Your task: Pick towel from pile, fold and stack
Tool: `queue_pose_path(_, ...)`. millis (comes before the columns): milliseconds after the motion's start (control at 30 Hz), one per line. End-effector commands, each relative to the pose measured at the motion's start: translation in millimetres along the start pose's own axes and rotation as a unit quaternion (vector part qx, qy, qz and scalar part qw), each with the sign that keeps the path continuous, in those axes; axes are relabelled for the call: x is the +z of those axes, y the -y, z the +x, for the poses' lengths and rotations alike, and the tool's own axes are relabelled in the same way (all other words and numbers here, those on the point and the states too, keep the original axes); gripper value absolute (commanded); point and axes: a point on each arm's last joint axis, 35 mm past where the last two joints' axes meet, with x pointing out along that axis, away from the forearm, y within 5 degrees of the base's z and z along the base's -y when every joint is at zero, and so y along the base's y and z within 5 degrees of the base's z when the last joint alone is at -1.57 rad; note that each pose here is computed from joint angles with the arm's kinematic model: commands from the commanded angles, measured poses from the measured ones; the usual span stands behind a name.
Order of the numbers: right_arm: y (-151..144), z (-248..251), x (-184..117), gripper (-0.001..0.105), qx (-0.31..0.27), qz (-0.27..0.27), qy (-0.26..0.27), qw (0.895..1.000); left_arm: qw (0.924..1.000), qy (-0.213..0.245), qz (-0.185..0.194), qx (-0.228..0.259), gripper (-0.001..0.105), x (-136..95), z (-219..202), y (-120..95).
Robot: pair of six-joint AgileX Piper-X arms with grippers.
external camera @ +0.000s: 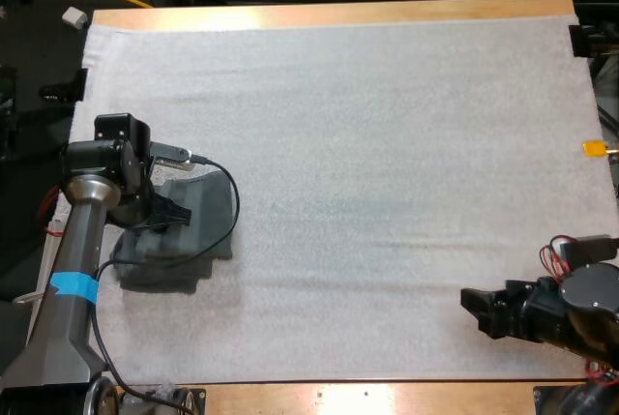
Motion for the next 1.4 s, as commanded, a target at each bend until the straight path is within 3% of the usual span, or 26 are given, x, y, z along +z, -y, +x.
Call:
queue_pose_path(0,-5.7,-2.7,7.9,0.069,0.048,0.0,0.029,0.998,0.9992,0.012,-0.012,0.038,0.063,2.8,-6.7,-3.6)
queue_pose_path(267,-14.3,-3.3,20.2,0.069,0.124,-0.002,0.064,0.99,0.9992,0.014,-0.022,-0.031,0.064,3.8,-7.6,1.7)
queue_pose_path(367,-13.1,-3.7,18.8,0.069,0.115,-0.002,0.065,0.991,0.9995,0.012,-0.021,-0.018,0.062,3.6,-7.4,-0.7)
queue_pose_path(600,-14.0,-3.0,19.6,0.069,0.12,-0.002,0.063,0.991,0.9933,0.011,-0.031,-0.111,0.062,5.1,-6.4,3.2)
queue_pose_path(1100,-14.2,-3.6,19.7,0.069,0.124,0.005,0.064,0.99,0.9839,-0.019,-0.068,-0.165,0.062,-6.2,59.5,7.1)
queue_pose_path(1367,-14.5,-4.2,20.9,0.068,0.124,0.006,0.069,0.99,0.9846,-0.026,-0.06,-0.162,0.045,-6.2,61.5,9.4)
